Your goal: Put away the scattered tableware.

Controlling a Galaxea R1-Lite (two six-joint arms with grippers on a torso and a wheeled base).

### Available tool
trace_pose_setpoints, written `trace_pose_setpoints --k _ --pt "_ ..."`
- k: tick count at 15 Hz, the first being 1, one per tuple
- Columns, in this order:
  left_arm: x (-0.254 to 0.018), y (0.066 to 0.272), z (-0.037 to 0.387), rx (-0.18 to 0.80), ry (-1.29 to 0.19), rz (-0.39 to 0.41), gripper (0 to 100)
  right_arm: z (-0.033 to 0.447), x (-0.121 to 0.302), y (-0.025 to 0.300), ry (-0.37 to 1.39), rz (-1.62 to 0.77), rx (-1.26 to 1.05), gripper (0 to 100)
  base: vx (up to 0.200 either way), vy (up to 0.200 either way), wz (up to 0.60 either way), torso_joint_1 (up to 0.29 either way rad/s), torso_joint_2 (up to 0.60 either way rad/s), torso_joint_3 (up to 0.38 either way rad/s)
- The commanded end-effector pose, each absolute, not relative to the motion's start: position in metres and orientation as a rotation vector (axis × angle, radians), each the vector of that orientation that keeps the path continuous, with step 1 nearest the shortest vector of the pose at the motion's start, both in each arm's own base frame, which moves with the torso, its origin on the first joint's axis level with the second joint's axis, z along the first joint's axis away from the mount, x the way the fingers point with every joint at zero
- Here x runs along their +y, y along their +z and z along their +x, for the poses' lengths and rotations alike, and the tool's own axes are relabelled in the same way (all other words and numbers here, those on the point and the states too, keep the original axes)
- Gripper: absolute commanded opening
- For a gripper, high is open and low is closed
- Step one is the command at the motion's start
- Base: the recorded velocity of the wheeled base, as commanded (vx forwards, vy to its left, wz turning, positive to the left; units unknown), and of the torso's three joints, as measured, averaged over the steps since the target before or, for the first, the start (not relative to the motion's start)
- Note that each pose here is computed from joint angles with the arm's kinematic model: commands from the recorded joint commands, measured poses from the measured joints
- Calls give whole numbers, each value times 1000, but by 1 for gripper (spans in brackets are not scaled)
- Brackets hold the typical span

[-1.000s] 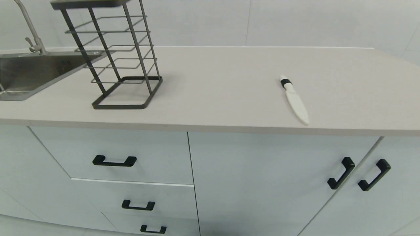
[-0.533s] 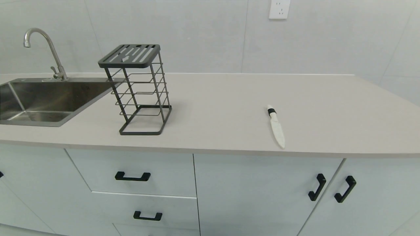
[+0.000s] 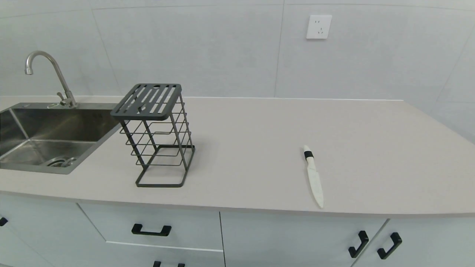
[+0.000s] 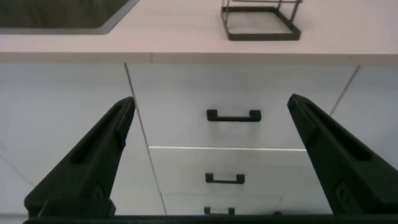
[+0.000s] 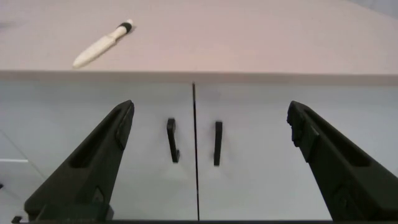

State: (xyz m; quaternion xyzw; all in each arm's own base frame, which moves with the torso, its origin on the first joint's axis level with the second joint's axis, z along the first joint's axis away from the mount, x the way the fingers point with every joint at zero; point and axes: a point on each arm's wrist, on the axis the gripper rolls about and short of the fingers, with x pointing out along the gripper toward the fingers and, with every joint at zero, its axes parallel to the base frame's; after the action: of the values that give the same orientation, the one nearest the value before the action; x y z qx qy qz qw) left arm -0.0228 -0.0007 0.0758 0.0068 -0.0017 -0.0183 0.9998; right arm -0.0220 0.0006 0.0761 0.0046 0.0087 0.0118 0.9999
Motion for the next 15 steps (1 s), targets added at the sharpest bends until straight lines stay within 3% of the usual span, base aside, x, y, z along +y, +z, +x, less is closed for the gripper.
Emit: trace_pose_setpoints --k 1,11,15 --pt "-1 76 -23 -3 -37 14 100 -22 1 76 24 8 19 100 0 0 0 237 -540 -222" --pt "-1 76 -23 -3 -40 14 100 -22 1 76 24 8 17 100 0 0 0 290 -560 -272" --pt "-1 76 -23 -3 -44 14 100 -22 1 76 24 9 17 100 0 0 0 74 -143 -70"
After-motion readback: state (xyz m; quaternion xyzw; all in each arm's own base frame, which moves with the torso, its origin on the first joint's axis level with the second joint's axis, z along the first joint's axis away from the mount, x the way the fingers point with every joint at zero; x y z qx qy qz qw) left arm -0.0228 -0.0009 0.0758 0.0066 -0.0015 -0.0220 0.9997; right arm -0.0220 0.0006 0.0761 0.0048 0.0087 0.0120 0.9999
